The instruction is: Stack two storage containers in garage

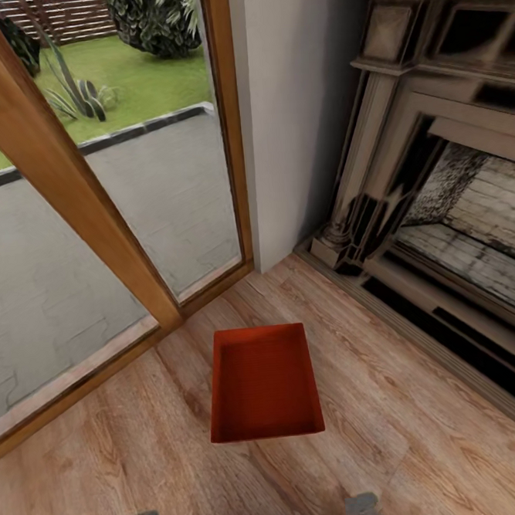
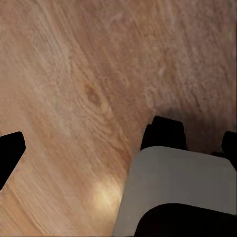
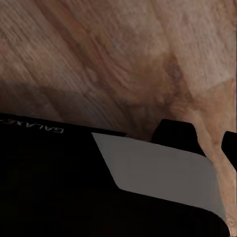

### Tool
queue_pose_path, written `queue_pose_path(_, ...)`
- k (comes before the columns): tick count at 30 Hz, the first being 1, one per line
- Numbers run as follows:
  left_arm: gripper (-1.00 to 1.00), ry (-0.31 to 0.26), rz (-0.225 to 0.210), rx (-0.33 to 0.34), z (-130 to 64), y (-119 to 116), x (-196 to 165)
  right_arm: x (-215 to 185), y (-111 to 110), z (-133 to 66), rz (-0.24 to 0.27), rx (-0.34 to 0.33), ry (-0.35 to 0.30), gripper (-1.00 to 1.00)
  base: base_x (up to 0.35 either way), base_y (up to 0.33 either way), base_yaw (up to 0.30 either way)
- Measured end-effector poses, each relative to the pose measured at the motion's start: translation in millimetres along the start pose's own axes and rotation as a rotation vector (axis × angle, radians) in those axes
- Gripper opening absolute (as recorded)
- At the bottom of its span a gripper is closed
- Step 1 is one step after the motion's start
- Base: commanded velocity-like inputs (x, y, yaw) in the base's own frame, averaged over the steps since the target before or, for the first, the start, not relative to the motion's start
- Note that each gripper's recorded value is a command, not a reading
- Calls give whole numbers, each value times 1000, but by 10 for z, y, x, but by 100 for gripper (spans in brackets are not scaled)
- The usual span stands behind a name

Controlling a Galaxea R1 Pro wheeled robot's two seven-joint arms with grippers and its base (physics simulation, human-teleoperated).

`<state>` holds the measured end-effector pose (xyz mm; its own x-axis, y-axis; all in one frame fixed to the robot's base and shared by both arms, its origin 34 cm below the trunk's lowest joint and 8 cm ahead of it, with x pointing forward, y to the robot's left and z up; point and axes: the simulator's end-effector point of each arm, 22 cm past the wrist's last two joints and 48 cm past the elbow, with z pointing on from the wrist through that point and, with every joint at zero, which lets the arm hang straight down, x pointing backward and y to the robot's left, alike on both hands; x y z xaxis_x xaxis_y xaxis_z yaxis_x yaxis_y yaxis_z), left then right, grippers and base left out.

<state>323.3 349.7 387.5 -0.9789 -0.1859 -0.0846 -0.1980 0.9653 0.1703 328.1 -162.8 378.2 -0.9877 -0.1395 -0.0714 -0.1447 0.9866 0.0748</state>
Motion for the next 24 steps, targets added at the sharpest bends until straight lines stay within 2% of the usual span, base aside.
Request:
queue_pose_path(4,100,-54,9,13,-125,-22,-582,-813,-141,16,6,47,-112,100,0,0,0)
queue_pose_path(5,100,-59,10,13,-146,-26,-649,-904,-175,12,11,58,-125,100,0,0,0)
queue_pose_path(9,100,-53,19,-26,-262,3,-911,-1633,-474,-66,58,136,-231,100,0,0,0)
queue_pose_path(11,100,-75,14,-38,-293,-30,-1185,-1980,-592,-126,83,158,-277,100,0,0,0)
queue_pose_path(15,100,-110,-2,-28,-315,-161,-1572,-2259,-687,-184,101,174,-316,100,0,0,0)
queue_pose_path(18,100,-122,-22,3,-277,-454,-2044,-2574,-746,-278,115,182,-397,100,0,0,0)
queue_pose_path(19,100,-118,-23,9,-265,-517,-2103,-2625,-750,-292,117,182,-407,100,0,0,0)
queue_pose_path(22,100,-81,-23,67,-242,-1066,-2337,-2821,-671,-325,122,172,-436,100,0,0,0)
queue_pose_path(24,100,-100,-20,98,-281,-1350,-2467,-2831,-623,-307,121,168,-432,100,0,0,0)
